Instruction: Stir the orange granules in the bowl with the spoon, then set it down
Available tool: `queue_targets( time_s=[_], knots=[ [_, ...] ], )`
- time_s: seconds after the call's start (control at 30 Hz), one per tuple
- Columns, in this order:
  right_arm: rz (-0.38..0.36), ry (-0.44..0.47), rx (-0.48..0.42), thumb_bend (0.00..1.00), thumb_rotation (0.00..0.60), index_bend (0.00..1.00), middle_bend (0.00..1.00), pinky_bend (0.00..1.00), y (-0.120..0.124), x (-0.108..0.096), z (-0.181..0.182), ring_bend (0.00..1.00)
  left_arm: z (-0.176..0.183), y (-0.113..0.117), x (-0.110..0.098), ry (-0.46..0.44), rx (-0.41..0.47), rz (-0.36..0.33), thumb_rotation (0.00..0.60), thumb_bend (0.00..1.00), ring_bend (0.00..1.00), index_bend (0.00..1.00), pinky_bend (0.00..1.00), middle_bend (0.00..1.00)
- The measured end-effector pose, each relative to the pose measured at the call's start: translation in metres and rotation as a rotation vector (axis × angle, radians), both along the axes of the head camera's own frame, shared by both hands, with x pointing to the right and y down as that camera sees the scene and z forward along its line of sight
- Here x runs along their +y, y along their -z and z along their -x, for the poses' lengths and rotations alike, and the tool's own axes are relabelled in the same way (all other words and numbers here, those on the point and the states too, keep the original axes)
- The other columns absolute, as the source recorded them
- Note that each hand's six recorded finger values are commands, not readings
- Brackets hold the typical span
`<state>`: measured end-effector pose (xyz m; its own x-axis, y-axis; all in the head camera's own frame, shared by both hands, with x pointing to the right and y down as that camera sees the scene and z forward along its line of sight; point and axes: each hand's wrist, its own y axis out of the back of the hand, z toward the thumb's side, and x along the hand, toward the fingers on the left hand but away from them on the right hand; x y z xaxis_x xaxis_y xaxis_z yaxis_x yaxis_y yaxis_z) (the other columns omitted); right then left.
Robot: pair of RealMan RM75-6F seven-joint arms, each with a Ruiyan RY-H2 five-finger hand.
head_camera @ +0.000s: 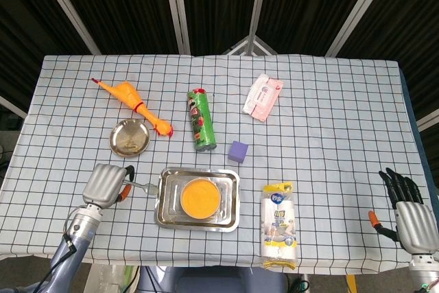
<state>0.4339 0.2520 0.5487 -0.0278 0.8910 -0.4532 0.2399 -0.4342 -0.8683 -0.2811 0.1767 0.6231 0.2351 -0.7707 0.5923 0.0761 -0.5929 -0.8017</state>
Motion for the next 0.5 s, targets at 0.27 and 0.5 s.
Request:
queue_targets(
  time_s=[0.27,0.5],
  knots=[
    [-0.001,-0.005,-0.008,0.4,0.6,0.0,0.0,0.0,0.0,-0.001,-0.001,0.0,-0.051,0.003,-0.01,-0.105,-0.069,0.021,0.6,0.54,0.96,0.52,0.93,0.99],
    [0.002,-0.007,-0.015,0.4,0.6,0.0,0.0,0.0,-0.001,-0.001,-0.001,0.0,-0.105,-0.004,-0.008,-0.177,-0.114,0.062,0.6,0.54,0.95,0.51,0.93,0.99]
  ],
)
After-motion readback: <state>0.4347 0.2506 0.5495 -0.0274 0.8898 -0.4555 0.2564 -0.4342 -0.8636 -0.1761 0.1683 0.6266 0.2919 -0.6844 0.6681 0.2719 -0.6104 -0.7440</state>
